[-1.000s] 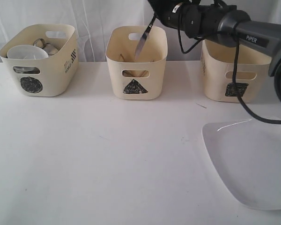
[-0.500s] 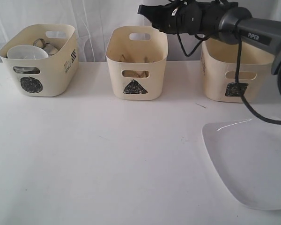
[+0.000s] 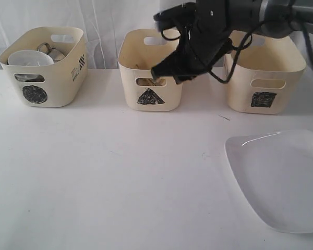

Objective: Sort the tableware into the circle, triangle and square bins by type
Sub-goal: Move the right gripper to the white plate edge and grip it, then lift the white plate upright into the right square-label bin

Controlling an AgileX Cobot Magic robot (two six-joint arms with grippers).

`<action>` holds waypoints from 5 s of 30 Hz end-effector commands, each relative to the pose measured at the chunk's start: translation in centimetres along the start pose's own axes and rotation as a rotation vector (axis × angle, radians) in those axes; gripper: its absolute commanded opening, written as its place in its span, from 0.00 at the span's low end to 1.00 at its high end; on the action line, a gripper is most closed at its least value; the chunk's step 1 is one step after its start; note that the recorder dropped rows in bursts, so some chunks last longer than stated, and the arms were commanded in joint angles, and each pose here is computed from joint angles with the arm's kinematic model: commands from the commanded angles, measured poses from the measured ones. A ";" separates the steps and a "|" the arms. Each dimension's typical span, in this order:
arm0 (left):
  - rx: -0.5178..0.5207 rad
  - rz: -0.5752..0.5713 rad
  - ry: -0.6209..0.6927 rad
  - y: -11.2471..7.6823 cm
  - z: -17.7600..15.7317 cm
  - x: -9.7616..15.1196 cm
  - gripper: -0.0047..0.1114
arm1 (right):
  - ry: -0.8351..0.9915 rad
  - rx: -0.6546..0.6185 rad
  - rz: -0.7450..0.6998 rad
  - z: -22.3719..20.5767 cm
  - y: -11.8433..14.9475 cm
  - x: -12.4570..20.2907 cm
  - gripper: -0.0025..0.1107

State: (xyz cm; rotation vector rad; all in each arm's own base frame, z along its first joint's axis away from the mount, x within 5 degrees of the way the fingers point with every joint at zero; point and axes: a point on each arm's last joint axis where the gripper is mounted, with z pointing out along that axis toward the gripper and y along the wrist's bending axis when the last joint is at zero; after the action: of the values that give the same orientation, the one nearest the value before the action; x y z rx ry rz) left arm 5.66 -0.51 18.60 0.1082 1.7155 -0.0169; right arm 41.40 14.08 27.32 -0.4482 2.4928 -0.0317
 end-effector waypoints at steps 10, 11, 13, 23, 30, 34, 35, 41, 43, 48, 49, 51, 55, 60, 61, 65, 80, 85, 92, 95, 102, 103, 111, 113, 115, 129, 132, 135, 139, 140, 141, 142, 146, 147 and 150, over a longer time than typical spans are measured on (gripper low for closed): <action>0.008 -0.013 -0.004 -0.1 0.0 0.1 0.04 | 0.515 0.233 -0.521 -5.7 8.0 14.6 0.53; 0.008 -0.013 -0.004 -0.1 0.0 0.1 0.04 | 0.509 0.288 -0.554 -5.6 8.2 15.4 0.53; 0.008 -0.013 -0.004 -0.1 0.0 0.1 0.04 | 0.468 0.402 -0.579 -5.3 8.3 16.4 0.53; 0.008 -0.013 -0.004 -0.1 0.0 0.1 0.04 | 0.489 0.411 -0.527 -3.5 8.5 19.6 0.53; 0.008 -0.013 -0.004 -0.1 0.0 0.1 0.04 | 0.530 0.376 -0.569 -1.4 8.7 21.9 0.53; 0.008 -0.013 -0.004 -0.1 0.0 0.1 0.04 | 0.550 0.365 -0.597 0.1 8.8 23.0 0.53; 0.008 -0.013 -0.004 -0.1 0.0 0.1 0.04 | 0.559 0.368 -0.597 0.5 8.6 23.4 0.53; 0.008 -0.013 -0.004 -0.1 0.0 0.1 0.04 | 0.588 0.379 -0.580 2.2 7.4 25.2 0.52; 0.008 -0.013 -0.004 -0.1 0.0 0.1 0.04 | 0.580 0.377 -0.561 2.4 7.5 25.4 0.40; 0.008 -0.013 -0.004 -0.1 0.0 0.1 0.04 | 0.561 0.360 -0.511 2.0 7.6 25.3 0.02; 0.008 -0.013 -0.004 -0.1 0.0 0.1 0.04 | 0.543 0.351 -0.486 1.7 7.6 25.1 0.02; 0.008 -0.013 -0.004 -0.1 0.0 0.1 0.04 | 0.478 0.327 -0.413 0.7 7.6 24.3 0.02; 0.008 -0.013 -0.004 -0.1 0.0 0.1 0.04 | 0.314 0.274 -0.305 -2.9 7.5 22.3 0.02; 0.008 -0.013 -0.004 -0.1 0.0 0.1 0.04 | 0.022 0.216 -0.185 -10.0 5.9 19.1 0.02; 0.008 -0.013 -0.004 -0.1 0.0 0.1 0.04 | -0.033 0.204 -0.167 -11.3 5.6 18.5 0.02; 0.008 -0.013 -0.004 -0.1 0.0 0.1 0.04 | -0.231 0.181 -0.142 -16.2 4.0 17.0 0.02; 0.008 -0.013 -0.004 -0.1 0.0 0.1 0.04 | -0.616 0.200 -0.082 -21.4 -0.2 10.4 0.02; 0.008 -0.013 -0.004 -0.1 0.0 0.1 0.04 | -0.656 0.234 -0.088 -19.8 -2.6 7.7 0.02; 0.008 -0.013 -0.004 -0.1 0.0 0.1 0.04 | -0.693 0.230 -0.029 -15.2 -6.2 4.2 0.02; 0.008 -0.013 -0.004 -0.1 0.0 0.1 0.04 | -0.703 0.222 -0.025 -13.0 -7.3 2.7 0.02; 0.008 -0.013 -0.004 -0.1 0.0 0.1 0.04 | -0.674 0.243 -0.015 -8.2 -9.9 0.0 0.02; 0.008 -0.013 -0.004 -0.1 0.0 0.1 0.04 | -0.673 0.251 -0.019 -7.9 -10.2 -0.3 0.02; 0.008 -0.013 -0.004 -0.1 0.0 0.1 0.04 | -0.648 0.283 -0.030 -4.9 -12.0 -1.7 0.02; 0.008 -0.013 -0.004 -0.1 0.0 0.1 0.04 | -0.638 0.282 -0.029 -4.2 -12.1 -1.8 0.02; 0.008 -0.013 -0.004 -0.1 0.0 0.1 0.04 | -0.631 0.278 -0.022 -3.6 -12.2 -1.8 0.02; 0.008 -0.013 -0.004 -0.1 0.0 0.1 0.04 | -0.532 0.281 0.022 -1.1 -12.5 -0.9 0.02; 0.008 -0.013 -0.004 -0.1 0.0 0.1 0.04 | -0.490 0.295 0.050 -0.9 -12.7 -0.5 0.02; 0.008 -0.013 -0.004 -0.1 0.0 0.1 0.04 | -0.458 0.302 0.065 -0.9 -12.5 -0.3 0.02; 0.008 -0.013 -0.004 -0.1 0.0 0.1 0.04 | -0.454 0.294 0.071 -0.9 -12.1 -0.3 0.02; 0.008 -0.013 -0.004 -0.1 0.0 0.1 0.04 | -0.452 0.291 0.078 -0.8 -12.1 -0.3 0.02; 0.008 -0.013 -0.004 -0.1 0.0 0.1 0.04 | -0.453 0.287 0.087 -0.8 -12.1 -0.3 0.02; 0.008 -0.013 -0.004 -0.1 0.0 0.1 0.04 | -0.453 0.286 0.088 -0.8 -12.1 -0.3 0.04; 0.008 -0.013 -0.004 -0.1 0.0 0.1 0.04 | -0.486 0.287 0.087 -2.0 -12.1 -0.7 0.20; 0.008 -0.013 -0.004 -0.1 0.0 0.1 0.04 | -0.507 0.284 0.082 -2.5 -12.0 -0.9 0.26; 0.008 -0.013 -0.004 -0.1 0.0 0.1 0.04 | -0.559 0.279 0.070 -3.8 -11.9 -1.3 0.35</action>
State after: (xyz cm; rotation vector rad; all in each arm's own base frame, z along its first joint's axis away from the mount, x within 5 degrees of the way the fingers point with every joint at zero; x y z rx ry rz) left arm 5.66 -0.51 18.60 0.1082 1.7155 -0.0169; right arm 44.45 2.72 30.50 -0.1845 1.9945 -0.2051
